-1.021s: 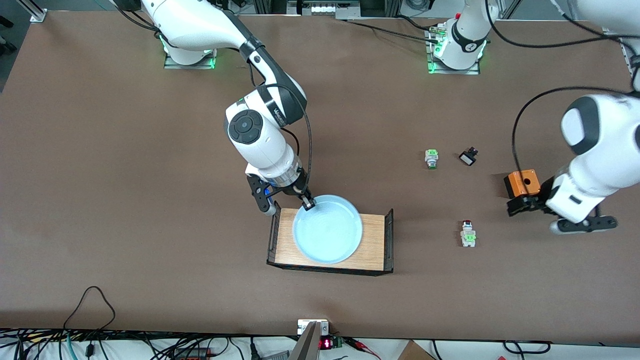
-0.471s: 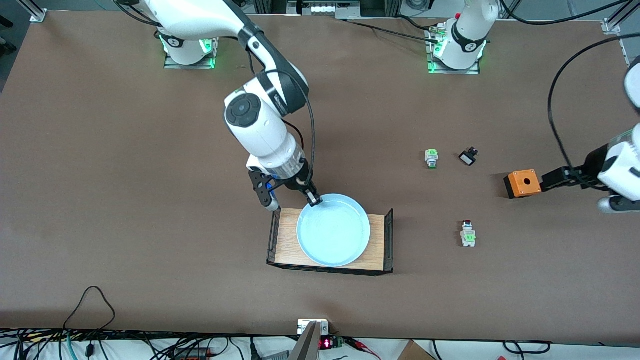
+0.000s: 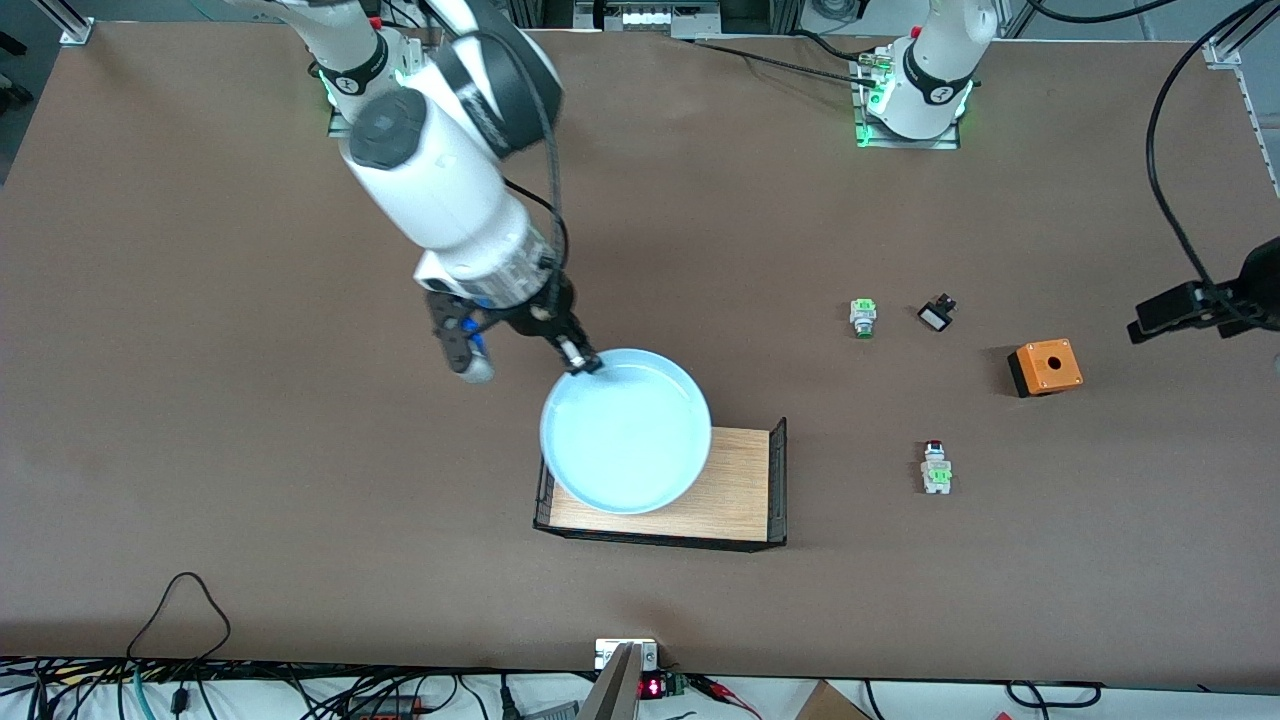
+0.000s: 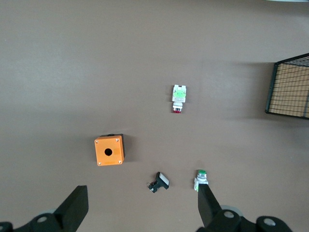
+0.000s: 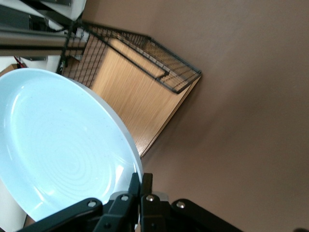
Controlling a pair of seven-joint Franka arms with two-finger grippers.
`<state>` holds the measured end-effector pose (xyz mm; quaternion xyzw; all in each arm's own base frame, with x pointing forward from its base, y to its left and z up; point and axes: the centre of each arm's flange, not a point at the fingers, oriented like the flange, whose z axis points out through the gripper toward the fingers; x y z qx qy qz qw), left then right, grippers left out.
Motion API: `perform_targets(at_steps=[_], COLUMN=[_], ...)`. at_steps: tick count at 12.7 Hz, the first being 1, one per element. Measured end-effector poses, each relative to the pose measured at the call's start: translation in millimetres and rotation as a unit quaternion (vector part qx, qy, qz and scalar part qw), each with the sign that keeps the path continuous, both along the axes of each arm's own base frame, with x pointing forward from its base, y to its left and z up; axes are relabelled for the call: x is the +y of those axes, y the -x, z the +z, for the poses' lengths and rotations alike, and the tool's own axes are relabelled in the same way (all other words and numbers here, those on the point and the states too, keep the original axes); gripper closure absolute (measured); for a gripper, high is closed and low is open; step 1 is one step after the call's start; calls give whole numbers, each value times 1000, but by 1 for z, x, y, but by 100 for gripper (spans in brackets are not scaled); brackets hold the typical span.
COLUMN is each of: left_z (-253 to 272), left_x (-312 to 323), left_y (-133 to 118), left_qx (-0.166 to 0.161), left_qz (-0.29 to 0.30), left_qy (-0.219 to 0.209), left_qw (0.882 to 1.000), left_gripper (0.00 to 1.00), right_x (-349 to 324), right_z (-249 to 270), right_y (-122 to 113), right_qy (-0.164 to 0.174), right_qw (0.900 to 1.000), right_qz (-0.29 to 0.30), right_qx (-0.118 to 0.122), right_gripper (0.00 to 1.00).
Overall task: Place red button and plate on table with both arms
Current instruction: 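Open the left gripper and withdraw while the right gripper lifts the plate, then carry the blue plate out of the tray with the right gripper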
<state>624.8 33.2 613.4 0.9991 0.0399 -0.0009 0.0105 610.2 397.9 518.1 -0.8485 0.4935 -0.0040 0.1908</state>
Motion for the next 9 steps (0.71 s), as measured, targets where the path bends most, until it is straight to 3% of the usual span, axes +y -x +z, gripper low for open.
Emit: perform_targets(at_steps=[3,5,9], left_z=[38,46,47], left_x=[-5,-6,-7], left_y=[23,35,60], left_qx=[-8,4,12], left_qz=[-6,-7,-7], left_qy=[0,1,0], left_qw=[1000,1000,1000], left_gripper=[0,0,0], right_x=[-62,-112,-225], right_z=[36,40,20], right_y=[-3,-6,-14], right_qy=[25,49,81], right_qw=[999,996,980], right_qz=[36,78,176], right_qx=[6,18,43], right_gripper=[98,98,98])
